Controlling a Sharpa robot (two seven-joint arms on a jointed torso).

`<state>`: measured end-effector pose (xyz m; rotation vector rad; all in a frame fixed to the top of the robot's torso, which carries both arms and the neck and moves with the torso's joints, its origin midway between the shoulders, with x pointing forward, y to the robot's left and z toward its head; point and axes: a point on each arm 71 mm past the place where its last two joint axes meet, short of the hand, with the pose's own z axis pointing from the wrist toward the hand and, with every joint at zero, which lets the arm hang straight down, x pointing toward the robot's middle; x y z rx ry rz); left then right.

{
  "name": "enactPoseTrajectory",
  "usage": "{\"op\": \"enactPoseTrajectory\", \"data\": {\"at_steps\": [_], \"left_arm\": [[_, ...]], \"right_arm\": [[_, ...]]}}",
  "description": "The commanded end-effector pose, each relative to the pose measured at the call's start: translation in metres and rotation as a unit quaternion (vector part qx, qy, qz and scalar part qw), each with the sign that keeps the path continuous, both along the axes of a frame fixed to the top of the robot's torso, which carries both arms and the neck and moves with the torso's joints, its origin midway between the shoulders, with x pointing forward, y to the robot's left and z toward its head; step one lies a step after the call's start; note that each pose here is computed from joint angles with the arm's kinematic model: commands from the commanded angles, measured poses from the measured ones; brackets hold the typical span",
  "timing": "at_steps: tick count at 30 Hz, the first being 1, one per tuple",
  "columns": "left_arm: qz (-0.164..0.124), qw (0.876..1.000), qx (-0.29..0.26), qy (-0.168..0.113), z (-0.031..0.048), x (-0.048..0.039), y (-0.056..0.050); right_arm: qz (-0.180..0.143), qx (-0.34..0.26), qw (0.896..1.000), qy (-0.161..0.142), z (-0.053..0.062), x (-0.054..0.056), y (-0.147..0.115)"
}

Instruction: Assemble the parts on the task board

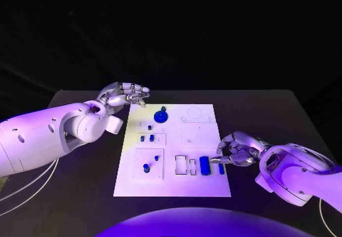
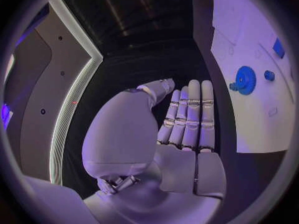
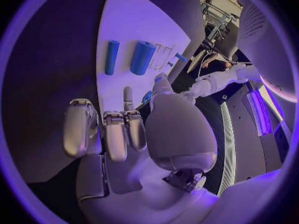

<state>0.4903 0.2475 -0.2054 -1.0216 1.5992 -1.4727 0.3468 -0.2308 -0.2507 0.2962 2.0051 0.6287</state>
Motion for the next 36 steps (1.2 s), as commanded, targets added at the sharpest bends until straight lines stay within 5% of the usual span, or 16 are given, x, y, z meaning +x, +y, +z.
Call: {"op": "enactPoseTrajectory", "data": {"at_steps": [1,19,36], "left_arm": [[-0.009,1.0,-0.007,-0.005,0.0011,-0.0012,-0.003],[-0.012,1.0,-0.008,-0.003,0.0013,-0.0025,-0.003],[-0.012,1.0,-0.007,-0.001,0.0013,-0.003,-0.003]], "right_arm": [[0.008,-0.033,0.999,0.015,-0.008,-0.002,0.005],[0.031,-0.051,0.997,0.047,-0.032,-0.002,0.028],[0.036,-0.1,0.994,0.015,-0.039,0.0,0.032]]}}
